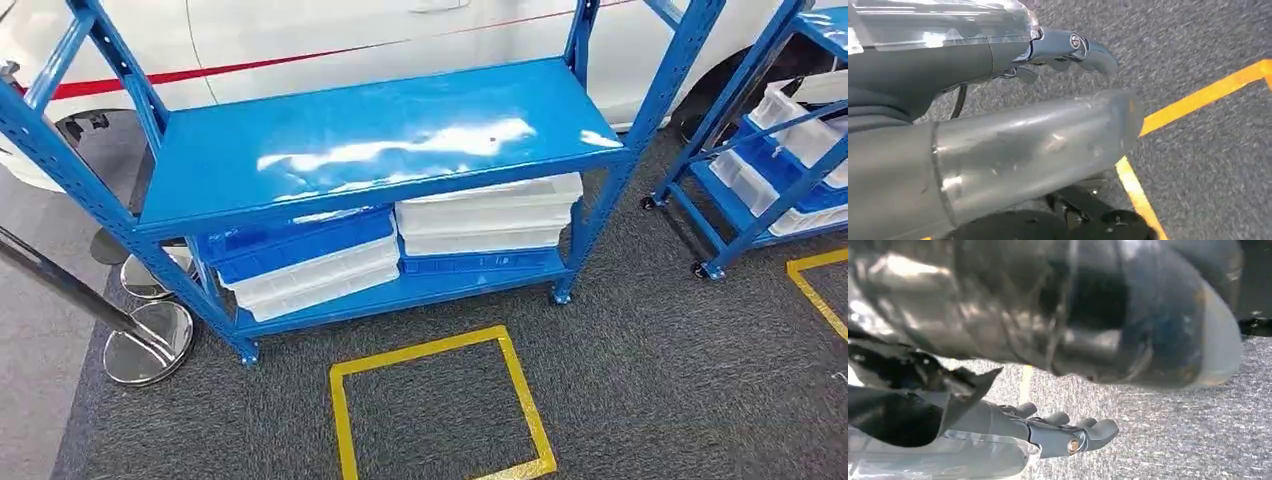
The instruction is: Take the parts from the cabinet and place them on the table.
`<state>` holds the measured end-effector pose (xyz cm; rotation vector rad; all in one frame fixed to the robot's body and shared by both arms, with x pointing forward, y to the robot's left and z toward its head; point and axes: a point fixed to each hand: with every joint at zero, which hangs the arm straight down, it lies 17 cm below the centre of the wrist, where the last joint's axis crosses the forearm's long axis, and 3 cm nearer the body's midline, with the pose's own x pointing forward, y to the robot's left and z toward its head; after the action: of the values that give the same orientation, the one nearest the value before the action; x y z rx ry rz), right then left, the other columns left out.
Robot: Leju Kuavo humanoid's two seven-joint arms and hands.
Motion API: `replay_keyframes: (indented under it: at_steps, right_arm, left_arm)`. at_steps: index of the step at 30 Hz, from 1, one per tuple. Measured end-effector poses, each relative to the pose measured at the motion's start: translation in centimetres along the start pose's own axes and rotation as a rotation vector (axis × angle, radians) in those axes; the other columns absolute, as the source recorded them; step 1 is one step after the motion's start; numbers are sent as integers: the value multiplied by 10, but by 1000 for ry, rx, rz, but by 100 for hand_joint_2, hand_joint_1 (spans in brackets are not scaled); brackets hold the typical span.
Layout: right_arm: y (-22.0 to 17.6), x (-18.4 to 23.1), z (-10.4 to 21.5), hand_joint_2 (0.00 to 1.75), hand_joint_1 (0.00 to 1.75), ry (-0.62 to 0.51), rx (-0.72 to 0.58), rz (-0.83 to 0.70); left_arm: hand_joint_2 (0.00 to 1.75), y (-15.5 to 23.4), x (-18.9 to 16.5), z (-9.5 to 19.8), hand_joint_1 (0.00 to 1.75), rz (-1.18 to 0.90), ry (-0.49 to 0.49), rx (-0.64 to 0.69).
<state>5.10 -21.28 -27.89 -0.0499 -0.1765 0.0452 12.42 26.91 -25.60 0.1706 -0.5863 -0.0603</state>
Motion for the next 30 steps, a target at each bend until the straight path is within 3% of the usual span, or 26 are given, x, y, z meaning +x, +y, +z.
replay_keyframes:
  at_steps: [30]
  right_arm:
    - [2, 1, 0, 0, 0, -7, 11, -2]
  left_arm:
    - [0, 1, -1, 0, 0, -1, 7, 5]
